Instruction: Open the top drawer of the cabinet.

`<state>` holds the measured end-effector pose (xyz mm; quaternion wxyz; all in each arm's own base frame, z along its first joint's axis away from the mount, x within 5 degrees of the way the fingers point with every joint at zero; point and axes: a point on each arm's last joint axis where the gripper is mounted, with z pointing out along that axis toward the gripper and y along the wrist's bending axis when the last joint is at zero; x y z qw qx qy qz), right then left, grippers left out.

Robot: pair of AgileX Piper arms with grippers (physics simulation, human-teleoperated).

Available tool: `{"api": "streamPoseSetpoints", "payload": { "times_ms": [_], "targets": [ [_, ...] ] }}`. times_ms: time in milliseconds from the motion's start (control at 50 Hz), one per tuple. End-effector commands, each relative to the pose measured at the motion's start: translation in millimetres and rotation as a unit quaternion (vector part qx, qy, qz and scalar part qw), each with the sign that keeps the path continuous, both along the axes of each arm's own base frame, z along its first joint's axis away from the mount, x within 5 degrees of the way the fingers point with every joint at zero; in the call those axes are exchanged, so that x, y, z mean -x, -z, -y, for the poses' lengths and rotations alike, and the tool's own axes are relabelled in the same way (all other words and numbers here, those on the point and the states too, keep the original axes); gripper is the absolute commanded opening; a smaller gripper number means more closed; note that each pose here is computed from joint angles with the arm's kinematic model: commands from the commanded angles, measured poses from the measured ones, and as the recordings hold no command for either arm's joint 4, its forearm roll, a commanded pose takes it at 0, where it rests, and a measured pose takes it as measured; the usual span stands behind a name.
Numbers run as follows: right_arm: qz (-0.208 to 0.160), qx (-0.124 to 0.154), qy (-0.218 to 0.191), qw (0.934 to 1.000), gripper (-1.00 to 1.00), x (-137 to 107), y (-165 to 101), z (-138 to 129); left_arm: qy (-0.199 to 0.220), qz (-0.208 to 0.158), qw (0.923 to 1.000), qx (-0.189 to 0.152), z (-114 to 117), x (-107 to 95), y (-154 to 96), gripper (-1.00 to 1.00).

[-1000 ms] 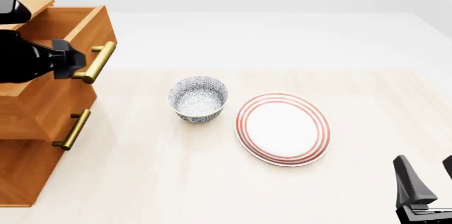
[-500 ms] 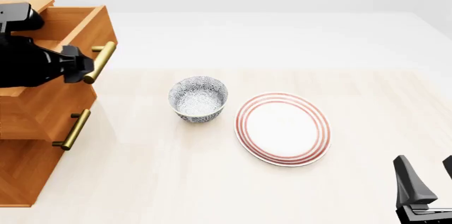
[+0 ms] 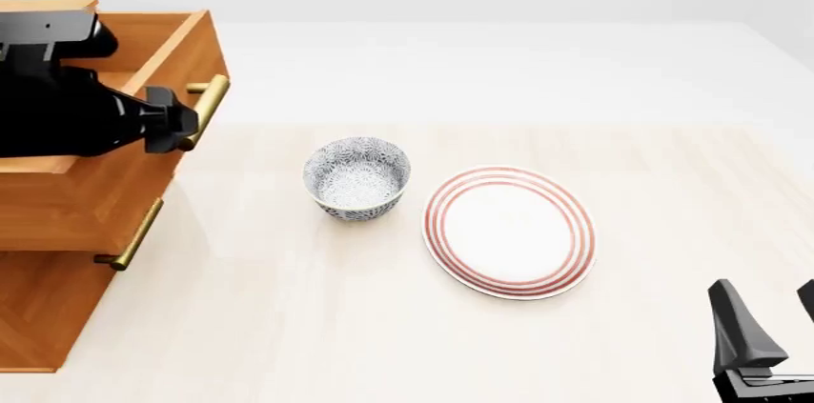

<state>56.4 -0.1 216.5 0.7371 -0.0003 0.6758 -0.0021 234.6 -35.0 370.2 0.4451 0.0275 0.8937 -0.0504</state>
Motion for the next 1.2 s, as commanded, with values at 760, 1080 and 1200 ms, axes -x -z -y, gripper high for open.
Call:
{"api": "streamPoseSetpoints", "payload": {
  "times_ms": [760,1080,1200],
  "targets": [
    [0.000,0.000,0.000,1.0000,1.00,0,0,0,0.071,-0.010,0.9973,-0.017,28,1,-2,1.00],
    [0.000,0.000,0.000,1.0000,1.00,0,1,0,0.097,-0.008,0.9947,-0.033,34,3,-5,1.00],
    [0.000,0.000,0.000,1.0000,1.00,0,0,0,0.108,-0.012,0.9934,-0.037,39,1,-1,1.00]
  ]
}}
